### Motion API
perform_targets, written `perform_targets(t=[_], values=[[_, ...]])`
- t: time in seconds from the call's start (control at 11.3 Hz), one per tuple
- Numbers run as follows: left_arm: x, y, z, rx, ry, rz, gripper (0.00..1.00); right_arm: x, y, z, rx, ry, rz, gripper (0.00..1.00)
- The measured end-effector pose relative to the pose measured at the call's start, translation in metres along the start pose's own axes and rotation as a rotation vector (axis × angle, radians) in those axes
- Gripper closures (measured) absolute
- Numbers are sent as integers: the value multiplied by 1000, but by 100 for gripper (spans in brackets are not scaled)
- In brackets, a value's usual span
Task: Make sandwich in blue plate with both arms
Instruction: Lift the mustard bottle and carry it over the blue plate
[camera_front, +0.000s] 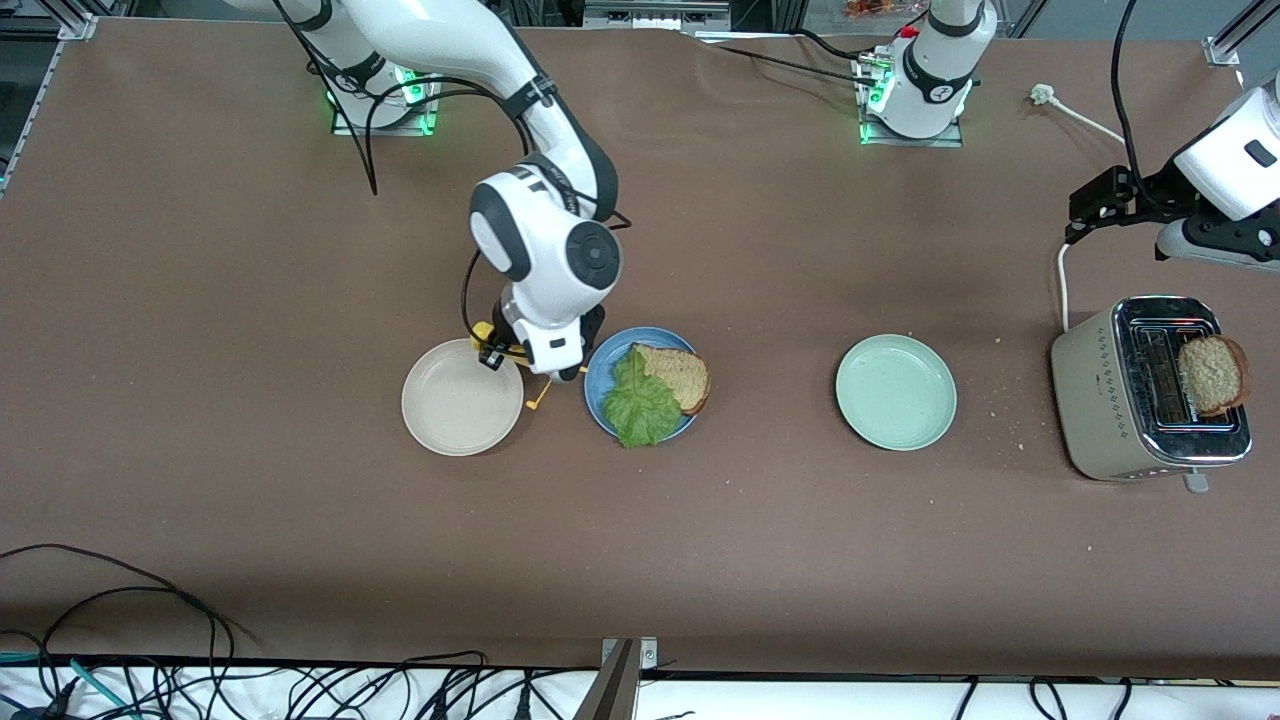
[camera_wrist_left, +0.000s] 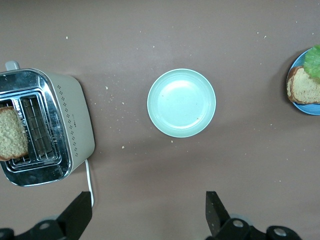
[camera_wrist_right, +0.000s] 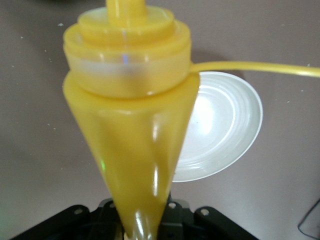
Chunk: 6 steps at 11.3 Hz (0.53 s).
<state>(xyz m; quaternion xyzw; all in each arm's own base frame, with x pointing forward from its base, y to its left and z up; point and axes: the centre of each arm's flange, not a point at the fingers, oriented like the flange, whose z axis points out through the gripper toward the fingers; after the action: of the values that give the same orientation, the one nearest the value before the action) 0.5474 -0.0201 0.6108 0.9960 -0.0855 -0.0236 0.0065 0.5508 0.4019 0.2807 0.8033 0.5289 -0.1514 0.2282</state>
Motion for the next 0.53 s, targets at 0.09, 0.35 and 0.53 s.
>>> perform_targets(t=[0.09,0.35,0.53], values=[[0,0,0,0,0,0,0,11,-16,4,-41,-30,13,75],[0,0,0,0,0,-1,0,35,-53,18,-108,-95,30,75],[0,0,0,0,0,-1,0,44,-64,25,-148,-140,43,75]])
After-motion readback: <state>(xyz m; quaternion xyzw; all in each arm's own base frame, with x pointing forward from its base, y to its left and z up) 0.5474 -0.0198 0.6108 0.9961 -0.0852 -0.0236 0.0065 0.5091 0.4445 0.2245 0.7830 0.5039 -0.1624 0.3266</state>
